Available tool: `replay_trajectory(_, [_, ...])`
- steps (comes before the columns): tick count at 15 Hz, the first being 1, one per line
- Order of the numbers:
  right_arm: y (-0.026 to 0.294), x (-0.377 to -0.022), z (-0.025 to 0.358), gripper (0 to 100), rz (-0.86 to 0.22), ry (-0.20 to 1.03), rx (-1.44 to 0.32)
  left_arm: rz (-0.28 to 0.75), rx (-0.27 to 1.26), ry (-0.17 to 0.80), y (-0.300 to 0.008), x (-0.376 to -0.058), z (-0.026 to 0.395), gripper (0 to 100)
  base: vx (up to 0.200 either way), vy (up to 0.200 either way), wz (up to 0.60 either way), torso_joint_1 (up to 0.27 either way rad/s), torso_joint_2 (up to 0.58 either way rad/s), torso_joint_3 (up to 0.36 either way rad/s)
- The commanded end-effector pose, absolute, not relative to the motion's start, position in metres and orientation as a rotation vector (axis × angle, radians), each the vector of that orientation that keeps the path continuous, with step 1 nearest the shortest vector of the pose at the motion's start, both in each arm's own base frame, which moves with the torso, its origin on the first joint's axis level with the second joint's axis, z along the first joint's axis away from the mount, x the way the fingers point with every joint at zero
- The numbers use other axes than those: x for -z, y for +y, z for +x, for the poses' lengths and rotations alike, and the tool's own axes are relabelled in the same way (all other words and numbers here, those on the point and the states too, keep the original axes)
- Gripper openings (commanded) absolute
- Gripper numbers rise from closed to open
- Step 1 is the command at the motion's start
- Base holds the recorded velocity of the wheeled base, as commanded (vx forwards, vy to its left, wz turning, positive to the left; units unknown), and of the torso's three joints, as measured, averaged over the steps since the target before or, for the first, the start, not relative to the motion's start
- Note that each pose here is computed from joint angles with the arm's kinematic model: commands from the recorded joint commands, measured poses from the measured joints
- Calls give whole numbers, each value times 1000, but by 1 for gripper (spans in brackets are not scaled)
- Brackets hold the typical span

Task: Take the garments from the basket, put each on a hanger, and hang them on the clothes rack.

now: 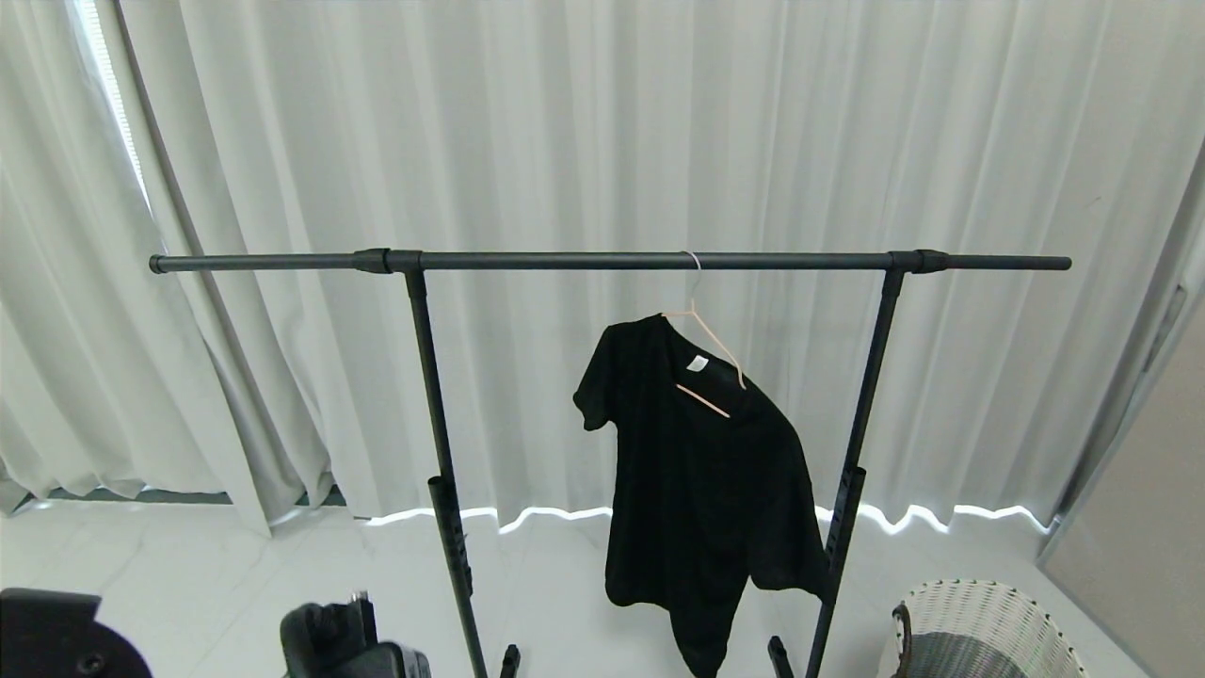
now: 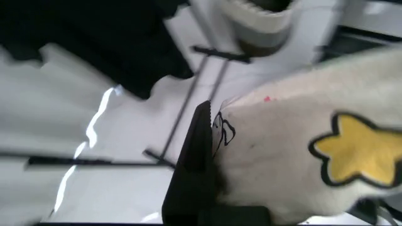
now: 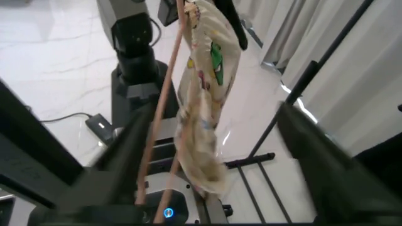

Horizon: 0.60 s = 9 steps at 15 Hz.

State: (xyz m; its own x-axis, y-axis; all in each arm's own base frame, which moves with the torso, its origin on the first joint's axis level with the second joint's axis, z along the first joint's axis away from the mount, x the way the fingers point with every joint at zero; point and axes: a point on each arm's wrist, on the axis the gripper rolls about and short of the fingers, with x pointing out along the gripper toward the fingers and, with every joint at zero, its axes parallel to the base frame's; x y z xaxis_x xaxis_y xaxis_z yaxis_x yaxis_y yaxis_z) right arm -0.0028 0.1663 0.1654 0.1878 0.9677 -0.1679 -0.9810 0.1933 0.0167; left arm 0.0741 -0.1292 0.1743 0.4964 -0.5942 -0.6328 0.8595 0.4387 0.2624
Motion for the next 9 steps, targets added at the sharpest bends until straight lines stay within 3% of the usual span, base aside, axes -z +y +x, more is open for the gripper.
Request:
replay_trajectory(1, [167, -165, -2, 100, -104, 154, -1364, 618, 860, 511, -125, -171, 80, 0, 0, 0, 0, 0, 0, 0])
replay_trajectory(4, [169, -162, 7, 100, -112, 166, -1314, 637, 727, 514, -120, -170, 87, 0, 0, 0, 0, 0, 0, 0])
replay_trajectory(7, [174, -154, 28, 100, -134, 206, -1194, 689, 456, 536, -115, -167, 104, 0, 0, 0, 0, 0, 0, 0])
replay_trajectory(9, [178, -152, 42, 100, -139, 223, -1126, 647, 371, 538, -116, -172, 111, 0, 0, 0, 0, 0, 0, 0])
